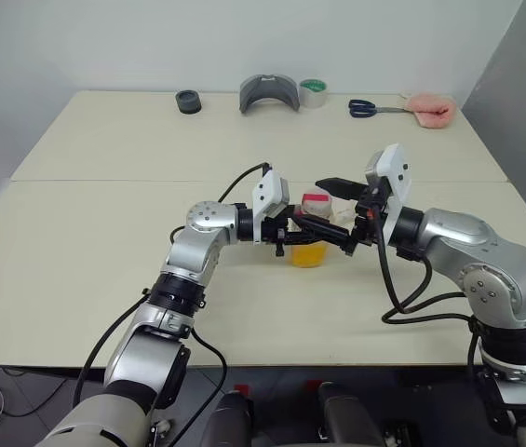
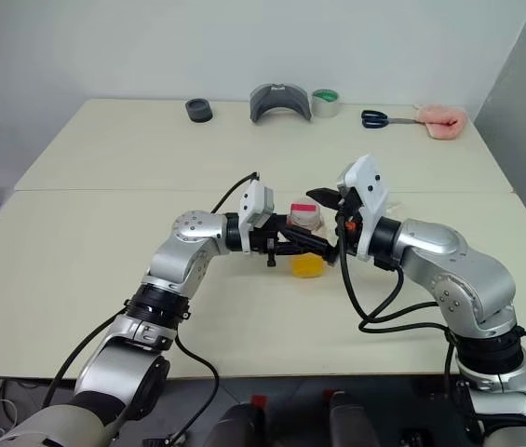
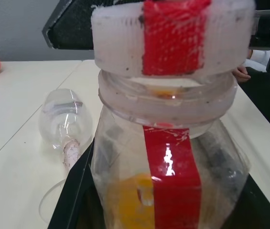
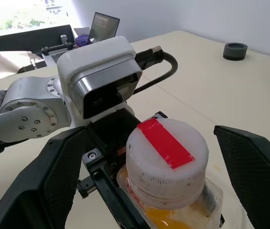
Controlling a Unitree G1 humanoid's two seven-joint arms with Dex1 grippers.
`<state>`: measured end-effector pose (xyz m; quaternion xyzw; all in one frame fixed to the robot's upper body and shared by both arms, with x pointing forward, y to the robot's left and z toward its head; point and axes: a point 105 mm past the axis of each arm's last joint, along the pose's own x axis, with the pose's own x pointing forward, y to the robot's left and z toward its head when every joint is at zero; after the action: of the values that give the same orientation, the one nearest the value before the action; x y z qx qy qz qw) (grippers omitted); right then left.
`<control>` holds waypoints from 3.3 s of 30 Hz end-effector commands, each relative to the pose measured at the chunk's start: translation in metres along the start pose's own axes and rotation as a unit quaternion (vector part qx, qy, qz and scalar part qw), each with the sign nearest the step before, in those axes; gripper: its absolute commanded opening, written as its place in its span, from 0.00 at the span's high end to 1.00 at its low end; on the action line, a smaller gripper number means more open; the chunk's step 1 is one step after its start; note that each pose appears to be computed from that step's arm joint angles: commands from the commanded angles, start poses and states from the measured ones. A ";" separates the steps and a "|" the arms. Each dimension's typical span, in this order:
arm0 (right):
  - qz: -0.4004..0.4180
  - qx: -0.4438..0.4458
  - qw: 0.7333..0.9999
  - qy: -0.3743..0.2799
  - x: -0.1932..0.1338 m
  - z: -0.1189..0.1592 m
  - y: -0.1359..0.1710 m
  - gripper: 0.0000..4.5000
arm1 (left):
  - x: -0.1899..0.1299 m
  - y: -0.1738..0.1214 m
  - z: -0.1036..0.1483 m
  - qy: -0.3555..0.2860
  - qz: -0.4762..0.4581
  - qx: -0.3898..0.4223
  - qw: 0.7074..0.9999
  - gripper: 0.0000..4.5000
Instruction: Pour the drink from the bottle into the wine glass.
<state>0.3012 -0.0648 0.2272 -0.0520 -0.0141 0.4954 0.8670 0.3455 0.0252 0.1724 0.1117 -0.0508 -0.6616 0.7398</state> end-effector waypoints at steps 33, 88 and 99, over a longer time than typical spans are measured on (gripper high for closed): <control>-0.365 -0.044 0.928 0.063 -0.122 -0.092 -0.071 0.54 | -0.014 0.004 0.012 -0.022 0.047 0.013 0.999 0.62; 0.015 -0.100 0.995 0.005 0.068 -0.028 0.027 0.00 | -0.235 0.117 -0.024 0.014 0.611 -0.037 0.791 0.01; 0.010 -0.104 0.994 0.015 0.065 -0.036 0.026 0.00 | -0.237 0.103 -0.048 0.030 0.615 -0.047 0.786 0.01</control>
<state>0.3202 0.0001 0.1796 -0.1439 -0.0290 0.4947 0.8566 0.4290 0.2736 0.1514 0.0361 -0.0206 -0.0686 0.9968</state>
